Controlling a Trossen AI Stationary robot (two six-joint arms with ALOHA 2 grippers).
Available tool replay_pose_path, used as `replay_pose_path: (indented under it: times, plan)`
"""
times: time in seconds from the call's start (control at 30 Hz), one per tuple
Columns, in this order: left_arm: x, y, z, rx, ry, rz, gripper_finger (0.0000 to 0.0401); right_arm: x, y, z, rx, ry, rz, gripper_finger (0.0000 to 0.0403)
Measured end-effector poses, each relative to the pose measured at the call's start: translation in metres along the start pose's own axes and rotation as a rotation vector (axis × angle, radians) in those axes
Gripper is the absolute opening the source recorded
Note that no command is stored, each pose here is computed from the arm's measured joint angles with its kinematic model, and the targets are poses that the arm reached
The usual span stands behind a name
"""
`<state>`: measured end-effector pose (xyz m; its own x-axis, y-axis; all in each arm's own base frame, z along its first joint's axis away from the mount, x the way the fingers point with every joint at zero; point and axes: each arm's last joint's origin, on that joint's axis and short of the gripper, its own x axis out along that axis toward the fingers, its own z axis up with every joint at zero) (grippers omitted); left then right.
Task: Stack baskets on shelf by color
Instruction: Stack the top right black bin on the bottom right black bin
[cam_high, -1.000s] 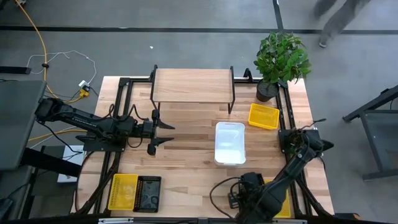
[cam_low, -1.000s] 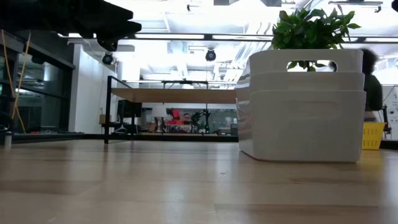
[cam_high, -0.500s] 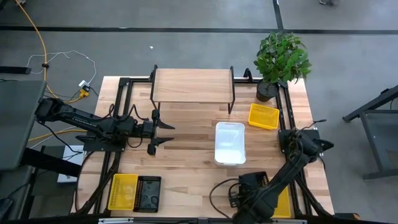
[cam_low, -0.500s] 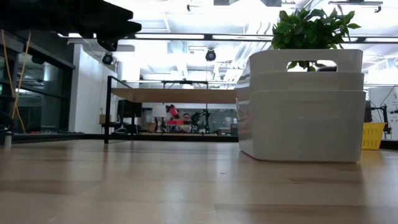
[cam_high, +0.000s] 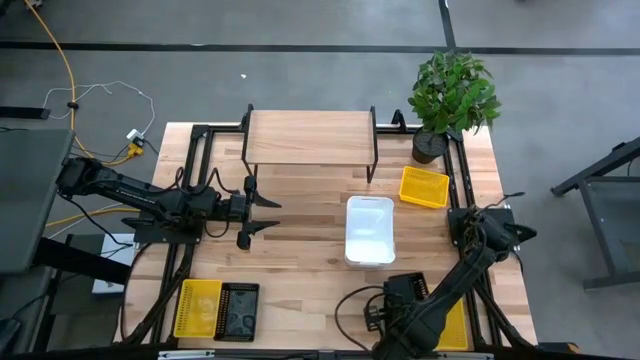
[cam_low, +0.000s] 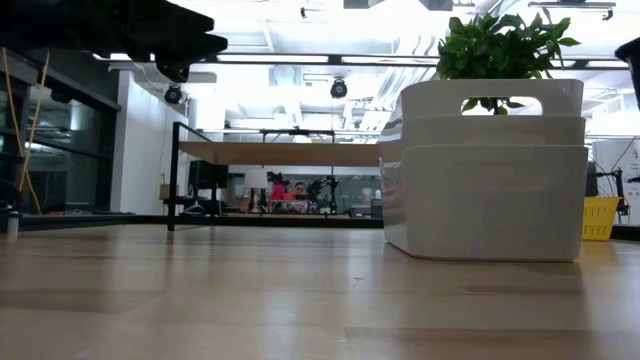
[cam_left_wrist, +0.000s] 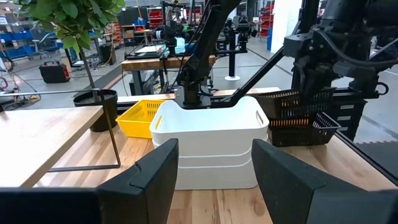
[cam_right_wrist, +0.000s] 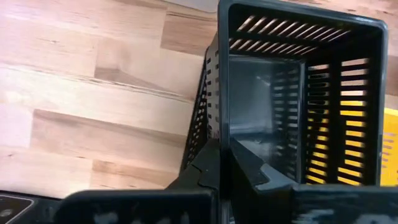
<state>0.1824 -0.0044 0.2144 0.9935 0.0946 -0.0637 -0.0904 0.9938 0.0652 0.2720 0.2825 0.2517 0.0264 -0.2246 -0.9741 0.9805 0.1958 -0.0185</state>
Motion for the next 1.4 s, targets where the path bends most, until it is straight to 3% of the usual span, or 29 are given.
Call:
replay_pose_path:
  times: [0.67,1.4]
  plan:
    - [0.0000,0.0000,0.0000,0.000,0.000,0.000,0.0193,0.0006,0.0073,-0.0006,0.047,0.069,0.026,0.0000]
    - [0.0000,0.0000,-0.0001,0.000,0.001,0.000,0.0193,0.0010,0.0028,0.0014,0.038,0.065,-0.033,0.0005]
